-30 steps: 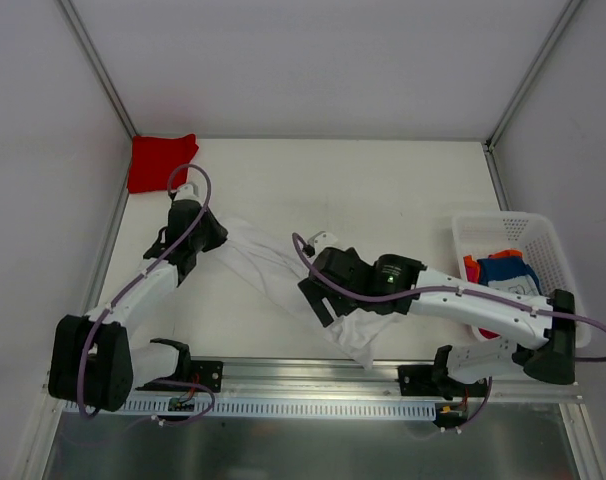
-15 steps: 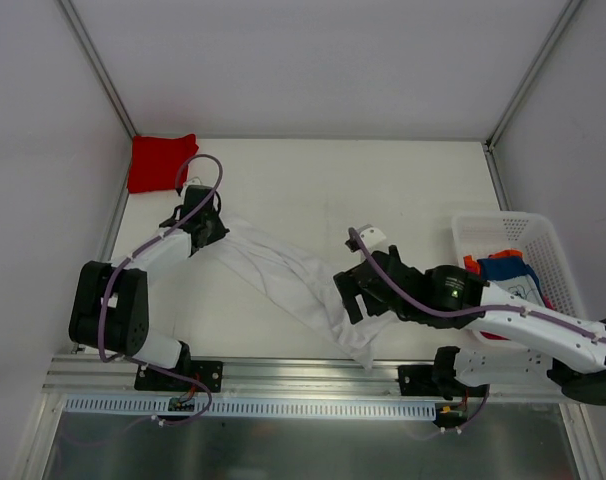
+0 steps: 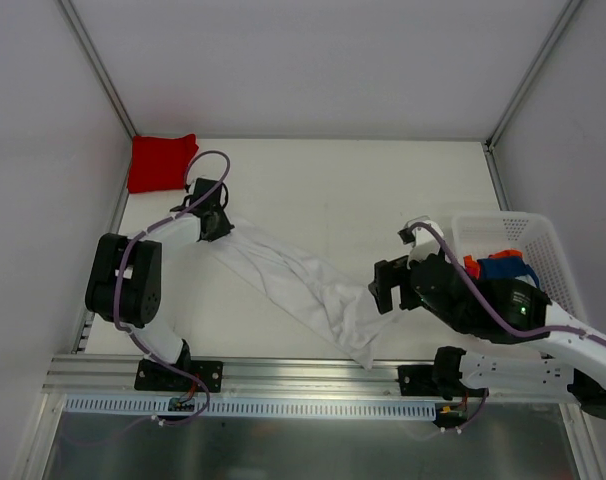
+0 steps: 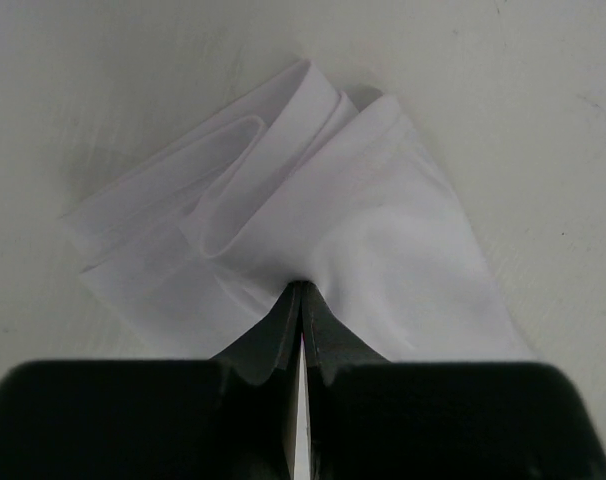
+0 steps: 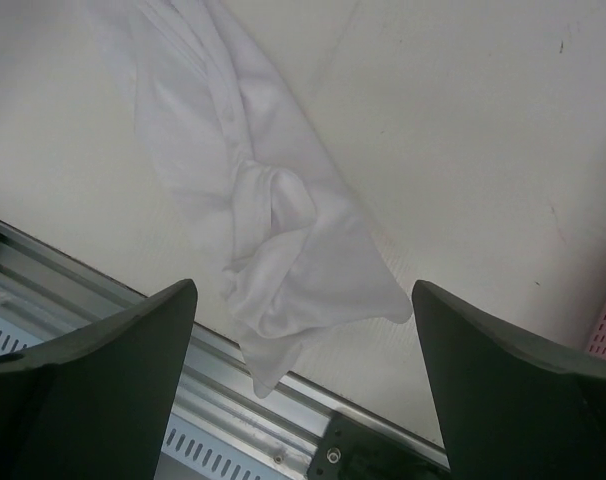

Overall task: Fold and stack the t-shirts
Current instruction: Fold the tshirt

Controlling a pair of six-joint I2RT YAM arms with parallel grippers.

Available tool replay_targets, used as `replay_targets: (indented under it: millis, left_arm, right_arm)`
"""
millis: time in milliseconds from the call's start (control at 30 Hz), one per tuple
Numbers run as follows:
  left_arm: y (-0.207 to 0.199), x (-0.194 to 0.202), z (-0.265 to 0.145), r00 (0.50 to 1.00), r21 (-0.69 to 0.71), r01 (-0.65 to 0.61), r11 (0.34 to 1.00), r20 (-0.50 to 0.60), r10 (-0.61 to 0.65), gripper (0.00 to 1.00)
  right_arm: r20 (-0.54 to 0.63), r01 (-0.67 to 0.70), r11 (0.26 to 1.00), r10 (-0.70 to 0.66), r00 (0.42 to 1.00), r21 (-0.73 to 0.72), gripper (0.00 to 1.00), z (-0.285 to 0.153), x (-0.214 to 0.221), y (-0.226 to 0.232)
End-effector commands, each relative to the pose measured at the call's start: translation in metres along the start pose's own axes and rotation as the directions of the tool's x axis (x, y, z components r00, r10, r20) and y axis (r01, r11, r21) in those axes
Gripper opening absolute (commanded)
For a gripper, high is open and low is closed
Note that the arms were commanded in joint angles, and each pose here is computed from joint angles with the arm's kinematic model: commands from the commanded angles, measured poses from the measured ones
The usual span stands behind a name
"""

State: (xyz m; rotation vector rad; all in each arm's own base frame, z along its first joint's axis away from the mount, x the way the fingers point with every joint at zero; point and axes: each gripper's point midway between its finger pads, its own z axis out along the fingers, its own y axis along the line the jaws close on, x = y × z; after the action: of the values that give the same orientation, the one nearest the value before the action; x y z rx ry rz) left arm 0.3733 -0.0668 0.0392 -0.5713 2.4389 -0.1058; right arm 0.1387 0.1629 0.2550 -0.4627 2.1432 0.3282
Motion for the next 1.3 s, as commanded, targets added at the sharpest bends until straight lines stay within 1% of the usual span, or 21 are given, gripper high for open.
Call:
replay_targets:
  millis: [0,267,367,433,500,533,700,733,833,967,1067,1100,1233,1267]
  left_arm:
    - [-0.024,-0.009,0.002,1.000,0.060,0.013,0.998,-0.016,-0.012,0.00]
    - [-0.050,-0.022,0.019,0.999,0.116,-0.006,0.993,-0.043,0.011,0.00]
    - [-0.060,-0.027,0.027,0.998,0.136,-0.014,0.991,-0.052,0.022,0.00]
    - [-0.065,-0.024,0.034,0.996,0.152,-0.023,0.988,-0.082,0.036,0.00]
    - [-0.073,-0.032,0.037,0.996,0.166,-0.026,0.986,-0.074,0.039,0.00]
    - [-0.077,-0.028,0.042,0.994,0.181,-0.026,0.983,-0.098,0.045,0.00]
    - [-0.095,-0.041,0.049,0.994,0.223,-0.034,0.974,-0.093,0.056,0.00]
    - [-0.096,-0.039,0.052,0.992,0.228,-0.035,0.973,-0.106,0.061,0.00]
    - [-0.109,-0.051,0.050,0.992,0.264,-0.053,0.963,-0.094,0.081,0.00]
    - [-0.110,-0.058,0.040,0.994,0.272,-0.068,0.960,-0.066,0.090,0.00]
    - [-0.104,-0.061,0.034,0.994,0.251,-0.083,0.965,-0.042,0.096,0.00]
    - [-0.103,-0.065,0.028,0.995,0.251,-0.087,0.964,-0.026,0.096,0.00]
    - [-0.104,-0.074,0.024,0.992,0.249,-0.124,0.961,0.008,0.126,0.00]
    - [-0.106,-0.076,0.026,0.990,0.250,-0.136,0.959,0.014,0.137,0.00]
  right_arm:
    - [0.058,-0.039,0.999,0.037,0.998,0.031,0.94,-0.012,-0.008,-0.017]
    - [0.105,-0.076,0.997,0.073,0.992,0.031,0.95,-0.030,-0.011,-0.035]
    - [0.108,-0.073,0.996,0.068,0.992,0.044,0.95,-0.033,-0.012,-0.040]
    - [0.107,-0.074,0.996,0.068,0.992,0.056,0.96,-0.036,-0.012,-0.043]
    - [0.105,-0.071,0.995,0.064,0.992,0.069,0.96,-0.037,-0.012,-0.047]
    - [0.106,-0.074,0.995,0.067,0.992,0.071,0.96,-0.038,-0.012,-0.048]
    - [0.118,-0.082,0.993,0.072,0.990,0.087,0.98,-0.042,-0.013,-0.054]
    - [0.122,-0.086,0.992,0.075,0.990,0.087,0.98,-0.042,-0.013,-0.055]
    - [0.130,-0.082,0.992,0.070,0.989,0.095,1.00,-0.043,-0.015,-0.057]
    - [0.141,-0.075,0.989,0.057,0.988,0.129,0.99,-0.042,-0.017,-0.061]
    - [0.111,-0.045,0.988,0.029,0.993,0.151,0.99,-0.034,-0.015,-0.056]
    - [0.084,-0.022,0.987,0.008,0.996,0.160,1.00,-0.028,-0.013,-0.052]
    - [0.013,0.017,0.988,-0.019,1.000,0.154,0.99,-0.014,-0.005,-0.037]
    - [0.006,0.012,0.991,-0.013,1.000,0.134,0.99,-0.011,-0.004,-0.031]
